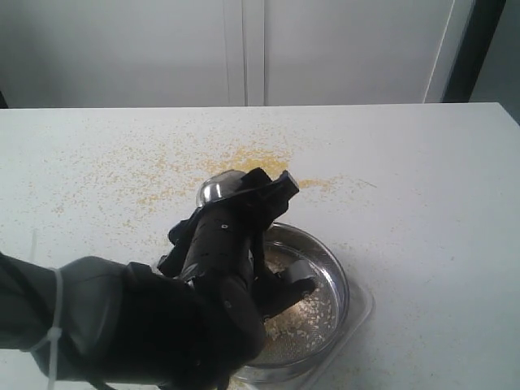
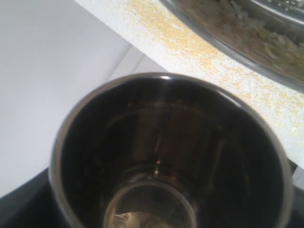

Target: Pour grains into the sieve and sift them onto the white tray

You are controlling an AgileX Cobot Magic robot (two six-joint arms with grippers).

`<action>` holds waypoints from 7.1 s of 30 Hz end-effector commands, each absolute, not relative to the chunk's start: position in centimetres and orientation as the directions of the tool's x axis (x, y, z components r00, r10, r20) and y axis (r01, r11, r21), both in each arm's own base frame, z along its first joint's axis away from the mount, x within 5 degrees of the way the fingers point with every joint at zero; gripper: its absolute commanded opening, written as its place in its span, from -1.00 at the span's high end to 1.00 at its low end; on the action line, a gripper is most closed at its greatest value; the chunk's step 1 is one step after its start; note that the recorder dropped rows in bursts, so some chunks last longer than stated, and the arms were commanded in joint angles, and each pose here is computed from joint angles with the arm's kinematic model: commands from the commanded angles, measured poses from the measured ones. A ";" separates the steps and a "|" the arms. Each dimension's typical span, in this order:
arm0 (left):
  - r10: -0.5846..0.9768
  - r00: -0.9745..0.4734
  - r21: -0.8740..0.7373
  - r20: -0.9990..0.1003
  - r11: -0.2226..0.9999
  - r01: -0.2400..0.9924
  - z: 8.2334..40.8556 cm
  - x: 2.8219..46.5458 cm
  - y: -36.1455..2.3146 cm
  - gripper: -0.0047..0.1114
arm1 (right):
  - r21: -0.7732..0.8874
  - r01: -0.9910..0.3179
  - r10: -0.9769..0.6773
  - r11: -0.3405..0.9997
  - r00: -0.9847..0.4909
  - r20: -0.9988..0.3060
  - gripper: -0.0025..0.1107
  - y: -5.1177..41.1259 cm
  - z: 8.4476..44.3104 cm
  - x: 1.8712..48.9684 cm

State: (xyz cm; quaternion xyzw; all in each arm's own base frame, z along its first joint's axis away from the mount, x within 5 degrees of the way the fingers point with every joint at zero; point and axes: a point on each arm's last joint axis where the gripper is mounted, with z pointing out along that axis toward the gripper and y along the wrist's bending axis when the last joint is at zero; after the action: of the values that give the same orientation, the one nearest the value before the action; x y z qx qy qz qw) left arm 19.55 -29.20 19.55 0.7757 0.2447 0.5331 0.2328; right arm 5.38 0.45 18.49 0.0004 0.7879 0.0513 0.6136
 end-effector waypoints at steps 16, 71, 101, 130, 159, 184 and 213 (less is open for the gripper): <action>0.576 0.332 0.594 0.747 -0.803 0.055 20.1 18.1 -30.6 0.92 | 0.081 -0.070 0.063 0.994 -0.232 -0.971 0.96 0.5 18.5 5.4; 0.506 -0.227 0.324 -0.832 0.776 0.541 26.6 28.0 -18.8 0.92 | 0.081 -0.069 0.063 0.994 -0.236 -0.970 0.96 0.5 18.4 5.4; 0.158 -0.178 0.031 -0.971 0.826 0.562 20.8 30.4 -13.4 0.92 | 0.081 -0.069 0.063 0.994 -0.236 -0.970 0.96 0.5 18.4 5.4; 0.084 -0.366 -0.112 -0.927 0.868 0.483 11.9 32.5 -12.9 0.92 | 0.081 -0.069 0.063 0.994 -0.236 -0.970 0.96 0.5 18.4 5.4; 0.093 -0.401 -0.077 -0.911 0.919 0.387 8.7 33.3 -12.1 0.47 | 0.081 -0.069 0.063 0.994 -0.236 -0.970 0.96 0.5 18.4 5.4; 0.220 -0.585 -0.040 -0.780 0.916 0.398 15.3 30.8 -11.2 -0.70 | 0.081 -0.069 0.063 0.994 -0.236 -0.970 0.96 0.5 18.4 5.4; 0.305 -0.901 0.229 -0.310 0.943 0.240 22.0 22.5 -5.2 0.91 | 0.081 -0.069 0.063 0.994 -0.236 -0.970 0.96 0.5 18.4 5.4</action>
State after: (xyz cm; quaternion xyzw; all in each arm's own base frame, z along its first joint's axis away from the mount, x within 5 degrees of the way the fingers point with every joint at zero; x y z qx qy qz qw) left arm 23.39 -5.43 22.03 0.1273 0.9634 0.0906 0.2181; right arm 5.38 0.45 18.49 0.0004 0.7879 0.0513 0.6136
